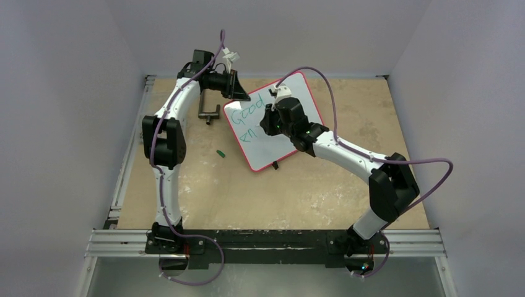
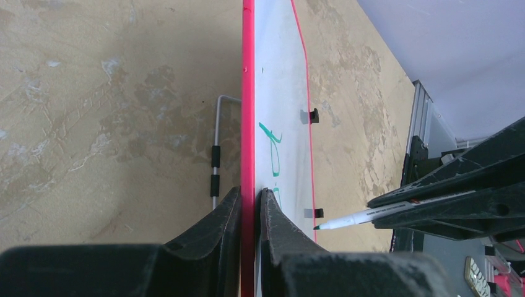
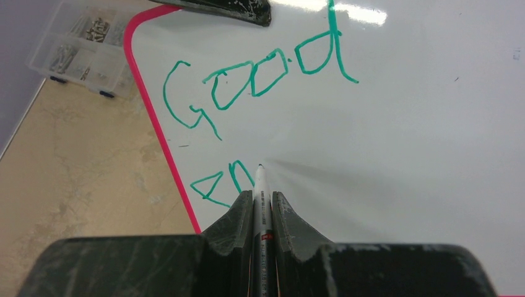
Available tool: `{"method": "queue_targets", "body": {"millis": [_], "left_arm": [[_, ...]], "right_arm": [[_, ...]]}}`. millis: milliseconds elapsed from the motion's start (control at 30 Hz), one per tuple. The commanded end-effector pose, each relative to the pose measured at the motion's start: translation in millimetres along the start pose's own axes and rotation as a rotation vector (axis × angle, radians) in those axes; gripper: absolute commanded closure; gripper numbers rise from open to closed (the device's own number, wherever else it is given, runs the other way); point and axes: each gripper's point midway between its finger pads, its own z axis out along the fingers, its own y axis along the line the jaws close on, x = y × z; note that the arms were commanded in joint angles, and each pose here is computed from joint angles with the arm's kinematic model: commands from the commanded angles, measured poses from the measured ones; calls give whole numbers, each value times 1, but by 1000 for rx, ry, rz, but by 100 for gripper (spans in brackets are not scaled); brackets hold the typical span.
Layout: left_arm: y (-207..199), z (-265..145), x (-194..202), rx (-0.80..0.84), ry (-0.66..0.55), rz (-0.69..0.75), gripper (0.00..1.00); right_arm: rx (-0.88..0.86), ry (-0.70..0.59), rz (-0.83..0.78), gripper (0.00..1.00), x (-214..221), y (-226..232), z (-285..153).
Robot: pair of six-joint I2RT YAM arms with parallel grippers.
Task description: Write a sentence on the whiteboard
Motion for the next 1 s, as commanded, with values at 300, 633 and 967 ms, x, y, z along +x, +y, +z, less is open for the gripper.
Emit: {"method": "queue_targets", "body": {"millis": [300, 633, 967], "left_arm": [[-22, -7, -18, 8, -30, 129, 100], [-23, -8, -18, 8, -29, 132, 100], [-23, -7, -17, 10, -27, 128, 100]], "right_arm": [[-21, -4, 13, 100, 1, 3, 17], [54, 18, 32, 100, 12, -29, 11], [37, -3, 35, 100, -1, -30, 14]]}}
